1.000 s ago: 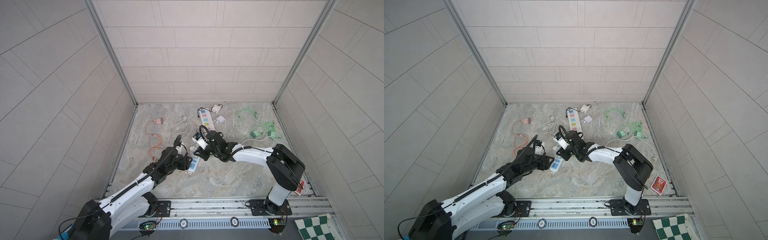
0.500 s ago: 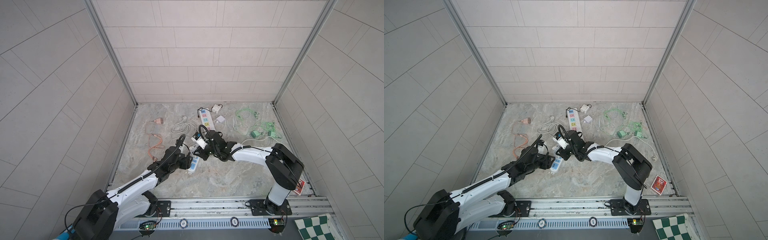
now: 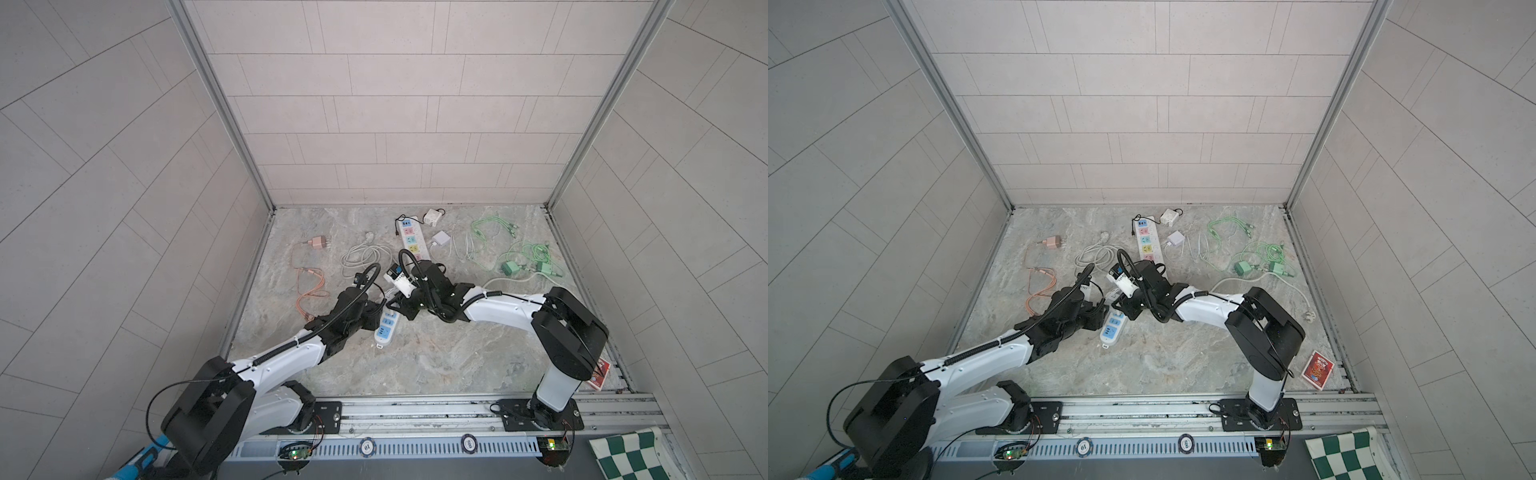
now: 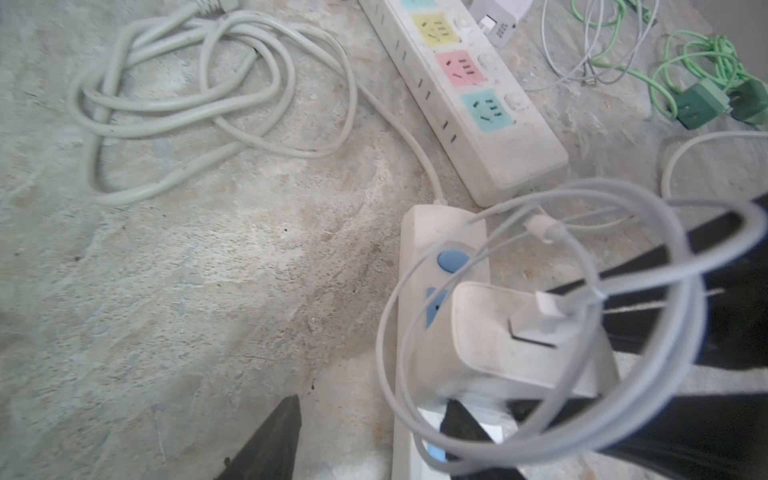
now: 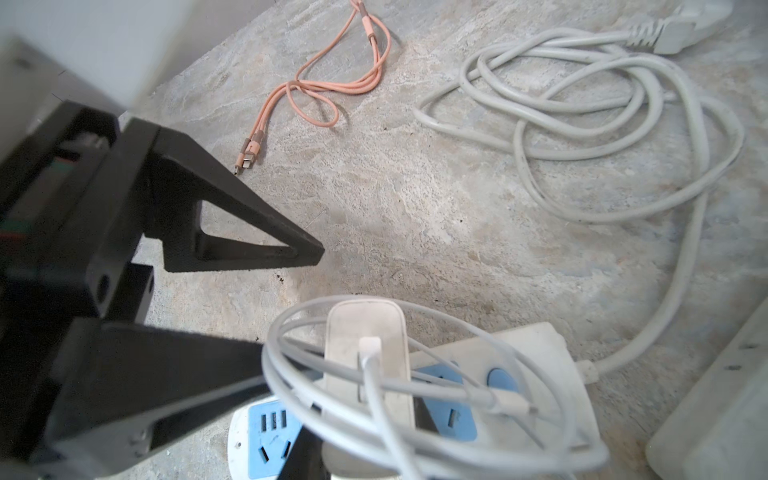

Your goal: Insert the plug

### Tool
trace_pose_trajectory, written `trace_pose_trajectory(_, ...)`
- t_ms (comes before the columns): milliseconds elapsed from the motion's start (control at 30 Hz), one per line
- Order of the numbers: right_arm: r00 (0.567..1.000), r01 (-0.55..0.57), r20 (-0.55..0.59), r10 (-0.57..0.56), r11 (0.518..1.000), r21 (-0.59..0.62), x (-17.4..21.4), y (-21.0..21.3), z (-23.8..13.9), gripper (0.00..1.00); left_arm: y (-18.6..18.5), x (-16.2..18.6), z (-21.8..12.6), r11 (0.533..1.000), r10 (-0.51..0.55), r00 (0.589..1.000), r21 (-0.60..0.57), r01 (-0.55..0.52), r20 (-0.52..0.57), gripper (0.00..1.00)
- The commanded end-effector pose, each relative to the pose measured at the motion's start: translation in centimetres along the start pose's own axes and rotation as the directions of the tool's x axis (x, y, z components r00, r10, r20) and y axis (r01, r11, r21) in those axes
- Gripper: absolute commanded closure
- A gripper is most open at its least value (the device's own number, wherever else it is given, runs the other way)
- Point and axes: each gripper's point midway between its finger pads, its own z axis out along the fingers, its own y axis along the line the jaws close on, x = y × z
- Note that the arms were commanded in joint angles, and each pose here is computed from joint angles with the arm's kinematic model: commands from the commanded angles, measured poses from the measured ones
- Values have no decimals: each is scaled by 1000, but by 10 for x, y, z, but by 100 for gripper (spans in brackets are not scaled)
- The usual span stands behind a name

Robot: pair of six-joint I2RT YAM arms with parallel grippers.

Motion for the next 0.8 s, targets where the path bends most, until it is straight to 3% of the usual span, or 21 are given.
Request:
trace_pose_trajectory(0,1000,18,14,-18,1000,-25,-3,10,-11,98,12,-12,1,996,19,999,-87,-16,34,43)
trace_pose_trajectory(767,999,28,-37,-27,999,31,16,-8,-7,99,-4,-17,9,1000,9,999,-13,-9,31,45)
